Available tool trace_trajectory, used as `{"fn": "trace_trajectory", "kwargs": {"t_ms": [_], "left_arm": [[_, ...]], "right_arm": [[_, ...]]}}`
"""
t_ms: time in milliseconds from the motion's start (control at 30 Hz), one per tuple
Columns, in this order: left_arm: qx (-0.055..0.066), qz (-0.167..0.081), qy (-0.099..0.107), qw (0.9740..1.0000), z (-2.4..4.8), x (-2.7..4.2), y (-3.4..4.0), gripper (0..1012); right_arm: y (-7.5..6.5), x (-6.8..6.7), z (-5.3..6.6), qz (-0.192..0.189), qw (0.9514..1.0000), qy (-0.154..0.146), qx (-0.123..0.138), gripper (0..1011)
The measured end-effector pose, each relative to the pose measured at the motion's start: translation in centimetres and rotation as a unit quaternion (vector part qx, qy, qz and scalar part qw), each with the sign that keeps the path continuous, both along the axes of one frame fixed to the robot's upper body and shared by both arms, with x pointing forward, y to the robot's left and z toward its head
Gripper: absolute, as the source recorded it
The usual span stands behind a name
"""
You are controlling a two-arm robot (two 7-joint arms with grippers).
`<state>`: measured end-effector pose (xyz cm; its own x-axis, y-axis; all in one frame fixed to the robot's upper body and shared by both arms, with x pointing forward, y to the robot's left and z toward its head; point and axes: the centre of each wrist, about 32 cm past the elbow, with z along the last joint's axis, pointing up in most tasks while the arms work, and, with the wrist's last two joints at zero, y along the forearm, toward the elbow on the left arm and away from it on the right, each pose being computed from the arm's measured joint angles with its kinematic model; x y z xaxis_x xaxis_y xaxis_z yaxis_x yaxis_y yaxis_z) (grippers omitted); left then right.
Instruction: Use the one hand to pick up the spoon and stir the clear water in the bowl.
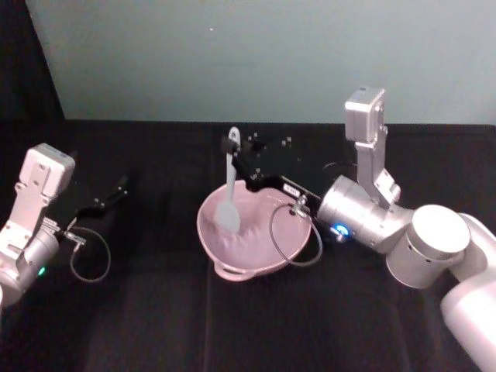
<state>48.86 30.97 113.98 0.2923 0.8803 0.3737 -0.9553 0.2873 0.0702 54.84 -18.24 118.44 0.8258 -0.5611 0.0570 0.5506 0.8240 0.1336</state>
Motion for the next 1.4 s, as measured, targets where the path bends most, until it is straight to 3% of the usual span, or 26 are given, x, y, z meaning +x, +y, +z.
{"fn": "trace_trajectory", "kwargs": {"t_ms": [267,467,667,867,1033,1133,1400], "left_arm": [[0.0,0.0,0.0,1.0,0.0,0.0,0.0,1011],[0.0,0.0,0.0,1.0,0.0,0.0,0.0,1011],[0.0,0.0,0.0,1.0,0.0,0.0,0.0,1011],[0.0,0.0,0.0,1.0,0.0,0.0,0.0,1011],[0.0,0.0,0.0,1.0,0.0,0.0,0.0,1011],[0.0,0.0,0.0,1.0,0.0,0.0,0.0,1011],[0.0,0.0,0.0,1.0,0.0,0.0,0.0,1011]], "right_arm": [[-0.1,1.6,-0.6,-0.054,0.9979,-0.035,-0.006,118],[-1.5,2.1,0.2,-0.076,0.9953,-0.055,-0.023,118],[-3.4,1.0,1.3,-0.066,0.9958,-0.048,-0.042,118],[-4.5,-0.8,1.9,-0.038,0.9981,-0.028,-0.04,118],[-4.3,-1.8,1.8,-0.016,0.9995,-0.008,-0.025,118],[-3.4,-2.1,1.4,-0.005,0.9999,0.002,-0.013,118],[-1.0,-1.6,0.3,0.001,1.0,0.008,0.005,118]]}}
